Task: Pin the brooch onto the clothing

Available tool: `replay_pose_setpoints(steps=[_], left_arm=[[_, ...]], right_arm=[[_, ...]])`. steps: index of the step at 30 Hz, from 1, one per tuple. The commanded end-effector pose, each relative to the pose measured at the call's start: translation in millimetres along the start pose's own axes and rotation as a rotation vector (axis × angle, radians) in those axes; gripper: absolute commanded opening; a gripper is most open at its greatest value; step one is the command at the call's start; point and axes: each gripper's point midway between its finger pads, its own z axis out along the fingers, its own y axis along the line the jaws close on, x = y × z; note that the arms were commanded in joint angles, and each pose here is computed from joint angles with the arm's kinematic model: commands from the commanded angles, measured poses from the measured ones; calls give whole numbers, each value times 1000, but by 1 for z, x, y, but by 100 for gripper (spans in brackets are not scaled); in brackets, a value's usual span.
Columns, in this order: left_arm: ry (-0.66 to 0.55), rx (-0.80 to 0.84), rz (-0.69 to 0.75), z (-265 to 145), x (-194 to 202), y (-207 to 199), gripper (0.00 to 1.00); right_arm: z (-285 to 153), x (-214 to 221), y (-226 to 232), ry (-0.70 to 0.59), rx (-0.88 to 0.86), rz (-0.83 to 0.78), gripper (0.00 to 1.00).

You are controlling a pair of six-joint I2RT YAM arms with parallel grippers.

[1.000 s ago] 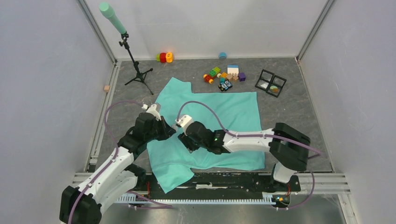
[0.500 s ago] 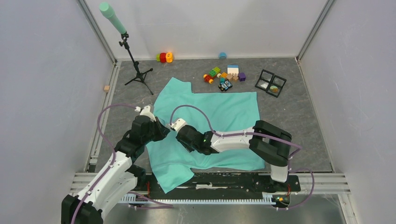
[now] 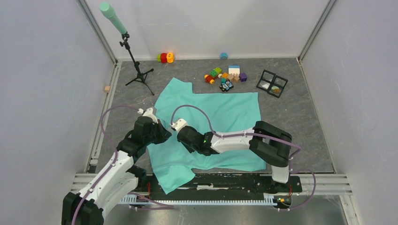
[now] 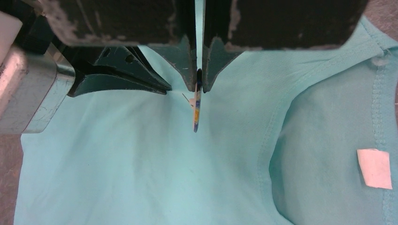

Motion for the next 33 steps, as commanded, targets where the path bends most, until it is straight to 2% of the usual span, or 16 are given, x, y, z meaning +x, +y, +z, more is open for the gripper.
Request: replay_pose_setpoints(steps=[1, 9, 17, 33], left_arm=[[24, 40, 9, -1, 5, -6, 2], [111, 42, -6, 4, 43, -4, 2], [150, 16, 29, 9, 61, -4, 2], [157, 7, 46, 20, 62, -12, 2]], right_arm=[[2, 20, -10, 55, 41, 2, 1], [-5, 6, -2, -19, -13, 35, 0], [-8, 3, -1, -52, -24, 66, 0], [-29, -16, 18, -190, -181, 130, 0]])
